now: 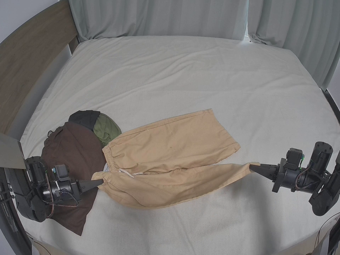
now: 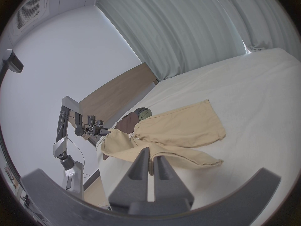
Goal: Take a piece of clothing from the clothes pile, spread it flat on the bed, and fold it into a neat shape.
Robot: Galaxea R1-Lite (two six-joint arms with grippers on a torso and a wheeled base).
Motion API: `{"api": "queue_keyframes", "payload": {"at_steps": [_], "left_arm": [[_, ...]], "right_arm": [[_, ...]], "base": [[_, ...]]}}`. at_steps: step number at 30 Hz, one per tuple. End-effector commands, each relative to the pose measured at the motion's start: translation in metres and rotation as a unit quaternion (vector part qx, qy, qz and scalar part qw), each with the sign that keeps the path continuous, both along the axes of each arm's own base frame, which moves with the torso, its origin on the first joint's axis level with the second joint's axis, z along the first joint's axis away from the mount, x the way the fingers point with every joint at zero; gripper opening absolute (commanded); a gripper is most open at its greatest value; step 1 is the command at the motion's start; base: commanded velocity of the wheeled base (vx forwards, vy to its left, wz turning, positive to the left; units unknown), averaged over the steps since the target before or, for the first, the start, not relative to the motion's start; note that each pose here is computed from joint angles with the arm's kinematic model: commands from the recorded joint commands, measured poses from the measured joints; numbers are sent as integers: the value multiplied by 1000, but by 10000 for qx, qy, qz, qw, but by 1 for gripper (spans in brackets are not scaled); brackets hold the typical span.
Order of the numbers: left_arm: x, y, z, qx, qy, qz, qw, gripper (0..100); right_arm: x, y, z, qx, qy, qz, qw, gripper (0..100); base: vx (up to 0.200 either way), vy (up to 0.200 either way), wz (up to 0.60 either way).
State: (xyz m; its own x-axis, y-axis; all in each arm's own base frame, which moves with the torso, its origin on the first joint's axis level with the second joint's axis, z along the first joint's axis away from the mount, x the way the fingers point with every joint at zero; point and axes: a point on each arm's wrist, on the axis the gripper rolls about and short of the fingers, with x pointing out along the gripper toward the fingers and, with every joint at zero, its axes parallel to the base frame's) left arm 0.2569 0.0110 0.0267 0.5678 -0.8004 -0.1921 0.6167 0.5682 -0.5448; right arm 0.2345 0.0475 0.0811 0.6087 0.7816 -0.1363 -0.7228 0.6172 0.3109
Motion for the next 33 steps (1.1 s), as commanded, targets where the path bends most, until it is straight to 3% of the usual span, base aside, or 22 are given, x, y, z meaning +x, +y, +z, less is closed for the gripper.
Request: {"api": "queue_keyframes", "payload": {"at_steps": [1, 9, 14, 33], "left_arm": [[1, 1, 2, 21, -44, 61, 10000, 0], [3, 1, 3, 30, -83, 91, 9999, 0], [4, 2, 4, 33, -87, 140, 9999, 0], [14, 4, 8, -29, -50, 478, 9988, 0]], "right_arm": [[7, 1, 4, 35, -127, -32, 9999, 0], [23, 5, 10, 114, -309, -226, 9992, 0], [39, 7, 17, 365, -322, -407, 9980, 0], [92, 10, 20, 657, -612, -481, 9948, 0]], "base": [[0, 0, 0], [0, 0, 0], [0, 0, 0], [0, 0, 0]]}}
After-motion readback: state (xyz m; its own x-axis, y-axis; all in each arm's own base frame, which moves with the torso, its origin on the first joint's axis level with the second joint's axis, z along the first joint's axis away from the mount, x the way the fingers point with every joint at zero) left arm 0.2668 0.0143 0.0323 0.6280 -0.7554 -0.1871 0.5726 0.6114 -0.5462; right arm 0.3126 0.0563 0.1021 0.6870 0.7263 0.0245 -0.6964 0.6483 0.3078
